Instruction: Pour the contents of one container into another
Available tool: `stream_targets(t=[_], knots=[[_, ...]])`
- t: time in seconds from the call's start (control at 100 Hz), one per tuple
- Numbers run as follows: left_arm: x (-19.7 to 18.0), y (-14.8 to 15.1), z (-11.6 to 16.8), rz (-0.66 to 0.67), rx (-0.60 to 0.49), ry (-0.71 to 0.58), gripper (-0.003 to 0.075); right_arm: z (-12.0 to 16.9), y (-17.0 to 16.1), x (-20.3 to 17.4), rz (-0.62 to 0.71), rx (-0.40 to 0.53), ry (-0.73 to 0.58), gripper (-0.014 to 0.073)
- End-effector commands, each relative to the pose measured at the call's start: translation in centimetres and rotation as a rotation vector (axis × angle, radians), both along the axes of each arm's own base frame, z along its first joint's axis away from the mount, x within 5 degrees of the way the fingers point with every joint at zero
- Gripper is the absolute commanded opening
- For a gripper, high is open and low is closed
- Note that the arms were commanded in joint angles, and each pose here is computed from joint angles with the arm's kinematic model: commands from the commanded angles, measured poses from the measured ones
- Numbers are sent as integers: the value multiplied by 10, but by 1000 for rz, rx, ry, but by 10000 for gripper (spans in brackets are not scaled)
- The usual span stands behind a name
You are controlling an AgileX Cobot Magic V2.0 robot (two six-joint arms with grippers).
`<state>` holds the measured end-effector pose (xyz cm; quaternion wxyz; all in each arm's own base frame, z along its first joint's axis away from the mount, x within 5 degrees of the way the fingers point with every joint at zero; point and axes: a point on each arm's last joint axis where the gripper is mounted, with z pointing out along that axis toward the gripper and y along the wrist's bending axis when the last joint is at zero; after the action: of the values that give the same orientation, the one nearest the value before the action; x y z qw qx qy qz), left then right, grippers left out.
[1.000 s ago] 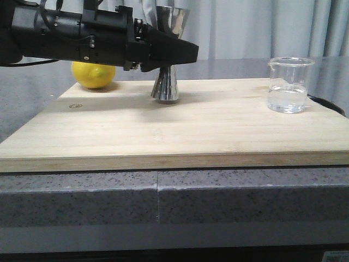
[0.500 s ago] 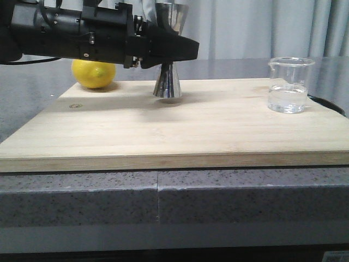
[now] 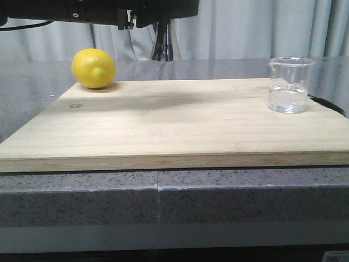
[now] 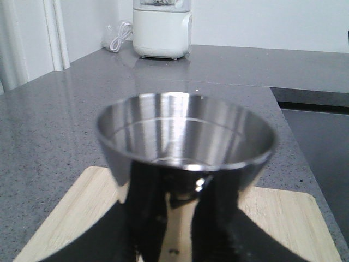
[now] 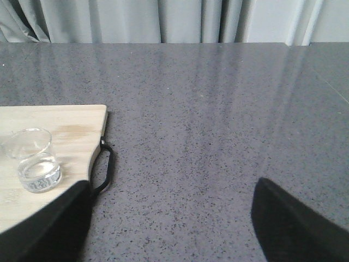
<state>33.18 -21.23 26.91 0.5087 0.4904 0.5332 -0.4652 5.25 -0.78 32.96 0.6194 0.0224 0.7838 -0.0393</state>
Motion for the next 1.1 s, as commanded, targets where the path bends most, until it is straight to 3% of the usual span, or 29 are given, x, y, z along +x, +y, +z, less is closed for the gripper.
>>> stream_targets(t=[0.0,0.17,0.32,0.56,0.63,0.89,1.09], knots=[[-14,0,42,-69,-163,-45,205,16,0,2,2,-14,-87,547],[-13,0,41,-63,-159,-45,205,17,3,2,26,42,-98,547],[-13,0,41,-63,-159,-45,205,18,7,13,79,-17,-48,547],[-13,0,41,-63,-159,-45,205,21,18,54,215,-24,95,547],[-13,0,41,-63,-159,-45,205,22,24,62,265,11,106,547],[-13,0,41,-62,-159,-45,205,13,50,80,469,-63,159,547],[-13,0,41,-62,-159,-45,205,7,52,90,428,39,79,547]])
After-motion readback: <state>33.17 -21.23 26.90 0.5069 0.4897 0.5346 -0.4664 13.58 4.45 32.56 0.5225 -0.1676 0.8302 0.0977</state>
